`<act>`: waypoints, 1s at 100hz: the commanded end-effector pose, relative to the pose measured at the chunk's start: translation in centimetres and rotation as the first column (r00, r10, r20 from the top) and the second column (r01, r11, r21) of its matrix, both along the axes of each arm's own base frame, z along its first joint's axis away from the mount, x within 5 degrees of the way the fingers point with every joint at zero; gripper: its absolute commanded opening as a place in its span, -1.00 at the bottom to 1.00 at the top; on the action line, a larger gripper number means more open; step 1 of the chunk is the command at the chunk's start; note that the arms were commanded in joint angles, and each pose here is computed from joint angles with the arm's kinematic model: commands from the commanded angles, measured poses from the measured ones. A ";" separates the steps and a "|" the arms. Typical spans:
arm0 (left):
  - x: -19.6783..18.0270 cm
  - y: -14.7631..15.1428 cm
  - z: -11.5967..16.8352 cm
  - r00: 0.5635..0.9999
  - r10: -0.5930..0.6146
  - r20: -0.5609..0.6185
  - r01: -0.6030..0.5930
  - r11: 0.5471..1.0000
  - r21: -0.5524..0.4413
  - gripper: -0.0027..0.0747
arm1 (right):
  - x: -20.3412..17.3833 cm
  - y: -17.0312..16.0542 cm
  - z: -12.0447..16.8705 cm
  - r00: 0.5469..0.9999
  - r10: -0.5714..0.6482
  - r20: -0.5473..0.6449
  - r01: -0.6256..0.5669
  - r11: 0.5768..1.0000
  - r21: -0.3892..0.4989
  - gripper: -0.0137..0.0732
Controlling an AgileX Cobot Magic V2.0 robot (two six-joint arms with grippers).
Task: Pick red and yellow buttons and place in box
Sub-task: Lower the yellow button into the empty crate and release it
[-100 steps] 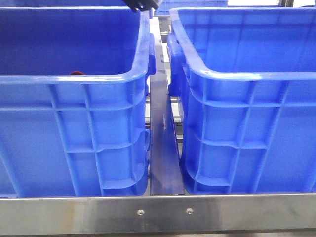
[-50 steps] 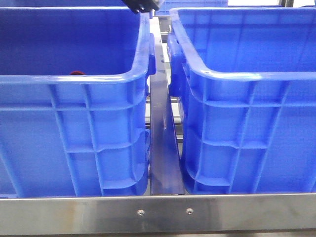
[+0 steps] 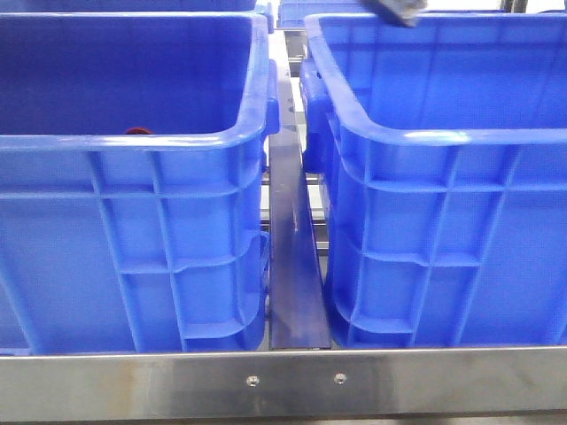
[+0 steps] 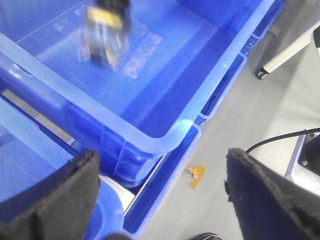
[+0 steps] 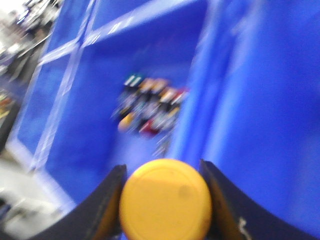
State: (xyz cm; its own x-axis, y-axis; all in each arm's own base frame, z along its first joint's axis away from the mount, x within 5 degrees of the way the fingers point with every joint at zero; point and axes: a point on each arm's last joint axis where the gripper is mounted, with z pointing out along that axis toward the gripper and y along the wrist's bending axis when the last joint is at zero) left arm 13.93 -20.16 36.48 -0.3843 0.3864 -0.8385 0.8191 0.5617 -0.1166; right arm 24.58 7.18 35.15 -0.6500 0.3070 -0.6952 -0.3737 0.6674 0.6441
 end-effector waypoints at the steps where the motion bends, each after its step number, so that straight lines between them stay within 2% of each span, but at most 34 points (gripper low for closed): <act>1: -0.2 0.1 2.0 0.998 0.010 0.056 -0.004 0.995 -0.101 0.36 | 0.6 -1.3 2.1 0.982 -0.106 0.157 0.112 0.993 -0.027 -0.28; 19: -0.2 0.1 2.0 0.998 0.010 0.056 -0.004 0.995 -0.101 0.36 | 2.5 -2.7 1.3 0.939 -0.214 0.268 0.262 0.952 -0.159 -0.28; 39: -0.2 0.1 2.0 0.998 0.010 0.056 -0.004 0.995 -0.101 0.36 | 5.1 -3.5 -1.2 0.929 -0.279 0.243 0.337 0.910 -0.241 -0.31; 58: -0.2 0.1 2.0 0.998 0.010 0.056 -0.004 0.995 -0.101 0.36 | 7.5 -4.8 -3.9 0.894 -0.384 0.232 0.443 0.833 -0.331 -0.40; 73: -0.2 0.1 2.0 0.998 0.010 0.056 -0.004 0.995 -0.101 0.36 | 9.4 -4.5 -4.6 0.905 -0.369 0.210 0.421 0.842 -0.338 -0.49; 88: -0.2 0.1 2.0 0.998 0.010 0.056 -0.004 0.995 -0.101 0.36 | 12.0 -4.6 -5.5 0.901 -0.385 0.200 0.433 0.830 -0.353 -0.51; 100: -0.2 0.1 2.0 0.998 0.010 0.056 -0.004 0.995 -0.101 0.32 | 13.5 -4.4 -6.3 0.910 -0.372 0.182 0.414 0.838 -0.355 -0.51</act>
State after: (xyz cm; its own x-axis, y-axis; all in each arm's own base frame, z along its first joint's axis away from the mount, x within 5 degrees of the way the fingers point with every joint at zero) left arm 13.93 -20.16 36.48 -0.3843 0.3864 -0.8385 0.8191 0.5617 -0.1166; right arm 37.32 2.84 26.71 -0.5111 0.2091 -0.8337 -0.0655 0.9577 0.2803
